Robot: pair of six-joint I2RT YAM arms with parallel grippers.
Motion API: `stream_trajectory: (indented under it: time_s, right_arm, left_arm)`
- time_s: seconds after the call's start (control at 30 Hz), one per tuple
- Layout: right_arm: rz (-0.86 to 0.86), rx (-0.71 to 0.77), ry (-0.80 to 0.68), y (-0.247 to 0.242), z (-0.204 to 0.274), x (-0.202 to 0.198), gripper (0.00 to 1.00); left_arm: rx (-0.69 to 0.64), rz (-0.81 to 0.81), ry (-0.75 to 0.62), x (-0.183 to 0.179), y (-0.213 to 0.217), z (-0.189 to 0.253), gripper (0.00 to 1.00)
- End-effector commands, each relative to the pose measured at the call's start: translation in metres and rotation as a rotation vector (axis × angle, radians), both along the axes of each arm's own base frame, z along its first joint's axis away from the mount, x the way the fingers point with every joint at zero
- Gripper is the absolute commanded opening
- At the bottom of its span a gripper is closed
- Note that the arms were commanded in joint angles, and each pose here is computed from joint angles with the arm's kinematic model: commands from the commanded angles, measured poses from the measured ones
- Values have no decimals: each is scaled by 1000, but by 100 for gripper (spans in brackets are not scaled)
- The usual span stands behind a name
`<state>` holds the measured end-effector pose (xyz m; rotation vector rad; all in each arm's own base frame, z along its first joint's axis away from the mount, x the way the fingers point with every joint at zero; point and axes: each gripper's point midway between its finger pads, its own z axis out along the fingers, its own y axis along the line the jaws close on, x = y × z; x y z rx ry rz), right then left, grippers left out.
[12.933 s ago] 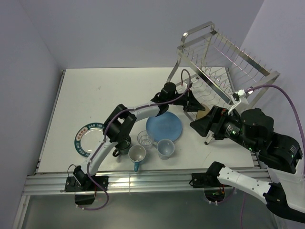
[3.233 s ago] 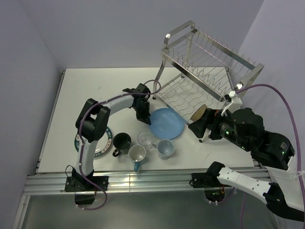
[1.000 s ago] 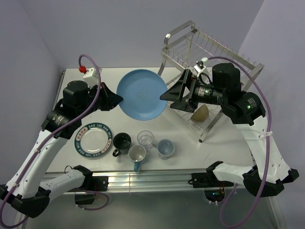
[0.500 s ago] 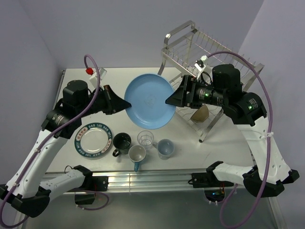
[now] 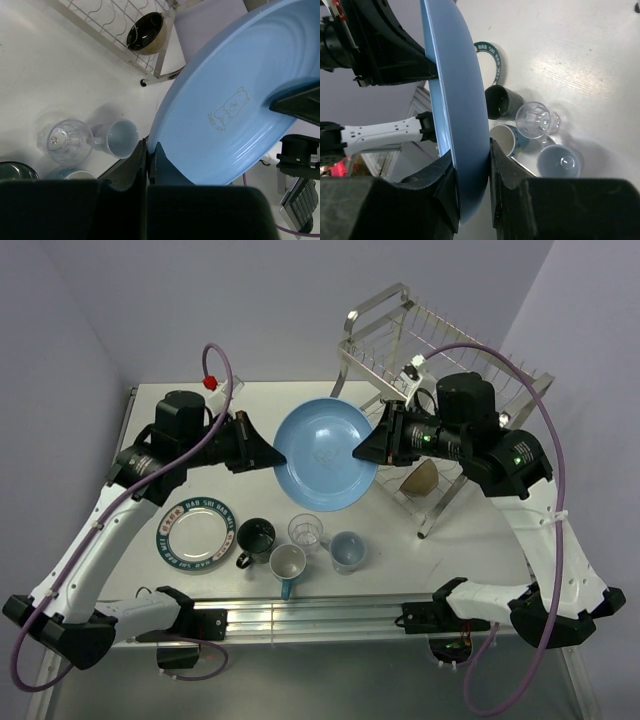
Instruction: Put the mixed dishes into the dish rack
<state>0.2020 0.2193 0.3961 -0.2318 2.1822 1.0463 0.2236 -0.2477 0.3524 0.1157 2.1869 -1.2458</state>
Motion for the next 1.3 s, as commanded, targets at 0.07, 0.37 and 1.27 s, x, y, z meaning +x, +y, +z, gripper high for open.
stream_trajectory:
  time_s: [0.07,0.37,1.27]
  right_arm:
    - [-58,12,-106,5,27,-7,0]
    - [-250,71,-241,-5,71,6,0]
    - [-1154,-2,-680,-148,165,72,0]
  left_arm:
    - [-38,41,-19,14,-5,30,7]
    - [-84,58,-64,25,-10,69,99]
    - [2,427,-107,30,55,83,99]
